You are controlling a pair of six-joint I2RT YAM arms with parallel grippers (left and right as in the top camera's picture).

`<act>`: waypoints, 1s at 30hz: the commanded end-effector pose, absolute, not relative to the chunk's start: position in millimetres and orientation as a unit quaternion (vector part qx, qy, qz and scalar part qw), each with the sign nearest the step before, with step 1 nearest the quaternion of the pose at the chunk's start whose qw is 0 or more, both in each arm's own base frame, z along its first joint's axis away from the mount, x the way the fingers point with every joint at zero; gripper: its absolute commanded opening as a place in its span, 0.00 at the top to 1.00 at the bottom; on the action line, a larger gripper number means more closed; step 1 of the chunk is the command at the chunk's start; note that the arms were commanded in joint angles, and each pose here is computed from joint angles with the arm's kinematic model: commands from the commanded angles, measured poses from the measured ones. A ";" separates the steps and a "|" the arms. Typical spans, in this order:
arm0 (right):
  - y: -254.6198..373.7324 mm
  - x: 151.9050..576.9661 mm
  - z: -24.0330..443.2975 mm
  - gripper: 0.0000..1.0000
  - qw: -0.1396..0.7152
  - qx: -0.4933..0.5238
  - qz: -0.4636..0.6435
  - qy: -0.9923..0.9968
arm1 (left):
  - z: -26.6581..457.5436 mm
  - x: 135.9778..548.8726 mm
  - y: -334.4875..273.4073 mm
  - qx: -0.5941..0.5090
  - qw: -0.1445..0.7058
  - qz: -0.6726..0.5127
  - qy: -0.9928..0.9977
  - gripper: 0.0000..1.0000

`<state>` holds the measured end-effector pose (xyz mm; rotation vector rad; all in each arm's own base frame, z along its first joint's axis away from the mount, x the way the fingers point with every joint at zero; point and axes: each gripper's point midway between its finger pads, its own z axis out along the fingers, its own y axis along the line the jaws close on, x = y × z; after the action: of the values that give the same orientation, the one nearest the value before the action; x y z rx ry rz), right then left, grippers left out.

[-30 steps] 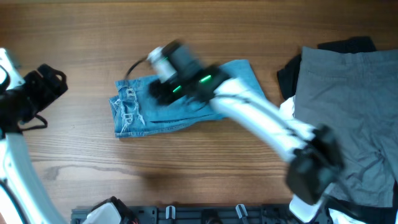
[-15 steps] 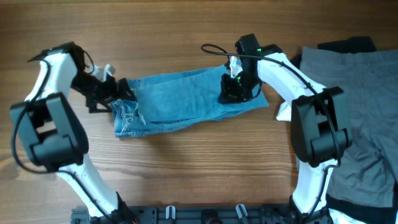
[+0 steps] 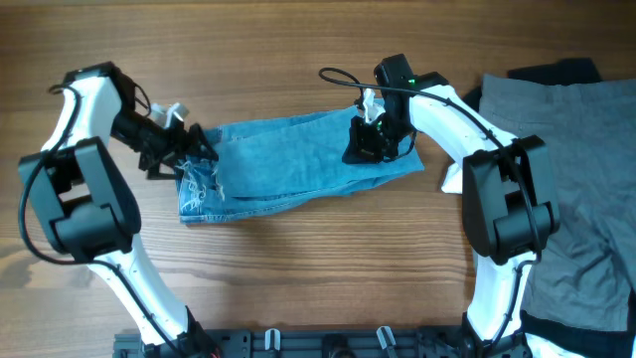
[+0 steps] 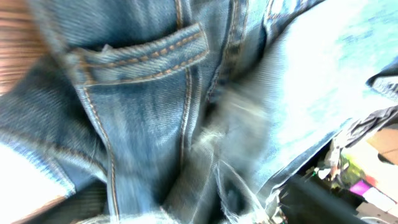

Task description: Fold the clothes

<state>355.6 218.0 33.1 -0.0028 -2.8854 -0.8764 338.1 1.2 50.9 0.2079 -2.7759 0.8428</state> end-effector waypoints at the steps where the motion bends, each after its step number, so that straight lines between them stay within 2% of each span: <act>1: 221.1 355.1 29.3 0.90 0.067 0.000 -0.295 -0.953 | 52.1 345.6 2.8 0.065 0.084 0.282 -0.953 0.00; 3: 220.9 355.3 29.2 0.90 0.066 0.002 -0.295 -0.953 | 26.2 338.0 1.3 0.064 0.081 0.282 -0.954 0.00; 5: 221.1 355.9 29.3 0.89 0.064 0.006 -0.296 -0.953 | -5.2 313.3 4.8 0.064 0.105 0.255 -0.959 0.00; 8: 221.0 355.5 29.0 0.89 0.062 0.013 -0.294 -0.954 | -8.6 304.4 5.0 0.091 0.121 0.256 -0.955 0.00; 13: 221.3 356.0 28.9 0.89 0.061 0.014 -0.294 -0.954 | 16.3 312.0 30.3 0.164 0.117 0.254 -0.946 0.00; 18: 220.6 357.0 28.3 0.89 0.058 0.014 -0.292 -0.955 | -9.1 319.7 8.6 0.132 0.087 0.264 -0.951 0.00; 23: 220.9 357.6 28.3 0.89 0.057 0.015 -0.292 -0.955 | -37.2 303.1 -28.8 0.079 0.093 0.259 -0.958 0.02; 24: 220.8 357.6 28.3 0.89 0.057 0.015 -0.292 -0.955 | -37.6 302.0 -31.2 0.076 0.095 0.259 -0.958 0.27; 25: 220.9 357.5 28.4 0.89 0.057 0.014 -0.292 -0.955 | -37.3 301.1 -31.4 0.077 0.097 0.259 -0.958 0.59; 26: 220.8 357.3 28.3 0.89 0.057 0.014 -0.292 -0.955 | -34.4 298.9 -28.8 0.082 0.104 0.258 -0.957 0.96; 30: 217.0 355.9 36.2 0.90 0.057 0.014 -0.292 -0.955 | 12.4 298.1 9.3 0.123 0.147 0.225 -0.955 0.96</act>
<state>357.5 218.4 33.2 0.0082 -2.8937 -0.8823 309.9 -21.7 5.0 0.3168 -2.8069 0.8010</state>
